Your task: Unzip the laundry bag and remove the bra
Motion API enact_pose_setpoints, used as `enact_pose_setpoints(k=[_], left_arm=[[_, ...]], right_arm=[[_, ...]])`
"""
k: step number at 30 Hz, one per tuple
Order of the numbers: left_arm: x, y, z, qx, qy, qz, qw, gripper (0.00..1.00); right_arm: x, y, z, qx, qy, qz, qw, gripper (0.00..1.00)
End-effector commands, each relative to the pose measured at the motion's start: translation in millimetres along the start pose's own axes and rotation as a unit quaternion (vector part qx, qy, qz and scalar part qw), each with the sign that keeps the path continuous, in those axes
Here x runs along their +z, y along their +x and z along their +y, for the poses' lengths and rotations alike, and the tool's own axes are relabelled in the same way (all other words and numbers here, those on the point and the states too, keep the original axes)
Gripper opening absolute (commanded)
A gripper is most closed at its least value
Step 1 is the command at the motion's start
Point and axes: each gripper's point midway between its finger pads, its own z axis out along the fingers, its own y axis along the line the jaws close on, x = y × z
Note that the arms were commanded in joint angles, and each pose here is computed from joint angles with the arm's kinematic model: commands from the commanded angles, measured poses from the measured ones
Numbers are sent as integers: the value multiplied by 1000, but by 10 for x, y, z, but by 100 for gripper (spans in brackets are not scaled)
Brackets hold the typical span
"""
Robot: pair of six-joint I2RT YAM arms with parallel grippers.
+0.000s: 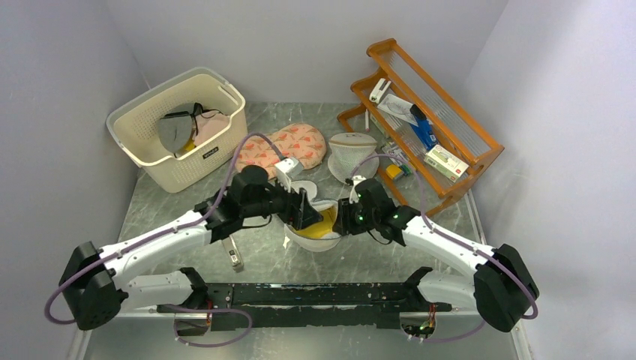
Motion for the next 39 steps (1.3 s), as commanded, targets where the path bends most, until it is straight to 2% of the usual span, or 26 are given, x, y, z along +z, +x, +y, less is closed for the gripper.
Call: enact_pose_setpoints(k=[1, 3, 8, 13, 17, 22, 26, 31, 39], left_arm=[[233, 107, -49, 9, -17, 14, 1000, 85], [343, 197, -43, 15, -33, 32, 999, 79], [529, 433, -41, 19, -47, 63, 997, 73], [666, 598, 0, 38, -86, 78, 993, 55], [741, 599, 102, 36, -125, 63, 990, 47], [826, 610, 268, 8, -161, 31, 986, 46], [904, 572, 344, -14, -176, -2, 984, 37], [987, 516, 380, -23, -183, -24, 982, 35], [1001, 515, 565, -35, -221, -54, 973, 39]], right_arm=[[29, 113, 23, 30, -5, 8, 999, 34], [27, 172, 16, 38, -1, 12, 999, 27], [27, 311, 37, 52, -2, 9, 999, 11], [38, 363, 93, 54, -16, 1, 998, 6], [25, 280, 125, 48, -18, -12, 999, 4], [-20, 175, 133, 41, -10, -24, 999, 2], [-63, 101, 138, 37, -5, -36, 999, 2], [-96, 48, 165, 33, -6, -42, 999, 2], [-121, 1, 186, 29, -8, -49, 998, 2]])
